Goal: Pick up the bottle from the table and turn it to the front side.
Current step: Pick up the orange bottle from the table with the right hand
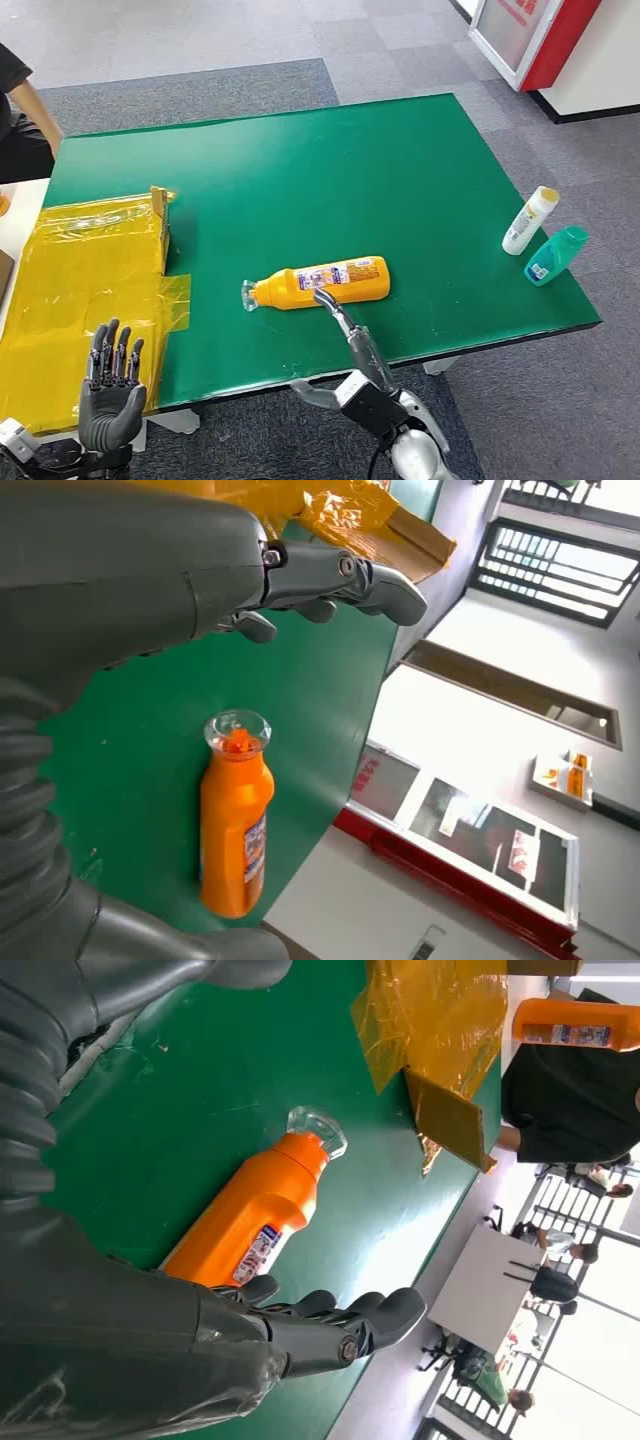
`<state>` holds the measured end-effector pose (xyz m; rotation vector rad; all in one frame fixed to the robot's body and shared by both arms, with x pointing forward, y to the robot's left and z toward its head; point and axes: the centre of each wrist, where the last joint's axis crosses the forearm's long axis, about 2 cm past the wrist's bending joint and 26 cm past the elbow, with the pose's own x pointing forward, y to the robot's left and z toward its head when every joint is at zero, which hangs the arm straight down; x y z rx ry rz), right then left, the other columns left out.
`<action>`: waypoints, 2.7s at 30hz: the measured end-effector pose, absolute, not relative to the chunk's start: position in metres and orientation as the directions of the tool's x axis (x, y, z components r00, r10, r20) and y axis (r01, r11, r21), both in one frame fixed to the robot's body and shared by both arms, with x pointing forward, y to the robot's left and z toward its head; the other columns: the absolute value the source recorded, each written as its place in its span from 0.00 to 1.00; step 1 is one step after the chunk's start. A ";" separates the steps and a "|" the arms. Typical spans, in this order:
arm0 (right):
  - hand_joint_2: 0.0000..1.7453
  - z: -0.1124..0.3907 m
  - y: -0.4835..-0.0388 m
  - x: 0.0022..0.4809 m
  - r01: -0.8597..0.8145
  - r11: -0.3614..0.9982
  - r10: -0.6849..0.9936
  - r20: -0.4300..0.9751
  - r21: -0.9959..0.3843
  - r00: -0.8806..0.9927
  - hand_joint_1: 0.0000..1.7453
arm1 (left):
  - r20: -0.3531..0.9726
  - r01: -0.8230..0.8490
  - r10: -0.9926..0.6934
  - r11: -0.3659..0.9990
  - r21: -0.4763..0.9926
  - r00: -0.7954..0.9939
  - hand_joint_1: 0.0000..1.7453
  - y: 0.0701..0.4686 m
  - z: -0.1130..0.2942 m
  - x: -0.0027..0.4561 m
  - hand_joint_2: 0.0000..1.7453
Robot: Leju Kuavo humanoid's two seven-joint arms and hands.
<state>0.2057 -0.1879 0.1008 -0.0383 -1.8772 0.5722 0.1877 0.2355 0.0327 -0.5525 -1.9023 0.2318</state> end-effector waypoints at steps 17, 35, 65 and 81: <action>1.00 0.119 -0.205 0.232 -0.167 0.731 0.575 0.728 -0.662 -0.372 0.00 | 0.819 0.292 0.495 0.861 -0.417 -0.291 0.00 0.230 0.032 0.190 1.00; 1.00 0.145 -0.273 0.369 -0.312 0.350 0.885 0.421 -0.883 -0.198 0.00 | 0.795 0.371 0.548 0.817 -0.441 -0.261 0.00 0.217 0.033 0.210 1.00; 1.00 0.138 -0.274 0.421 -0.543 0.160 0.952 0.275 -0.824 -0.137 1.00 | 0.794 0.407 0.559 0.800 -0.441 -0.240 0.00 0.215 0.032 0.221 1.00; 1.00 0.128 -0.255 0.382 -0.425 0.399 0.831 0.516 -0.813 -0.207 1.00 | 0.770 0.401 0.592 0.782 -0.477 -0.238 0.00 0.221 0.028 0.215 1.00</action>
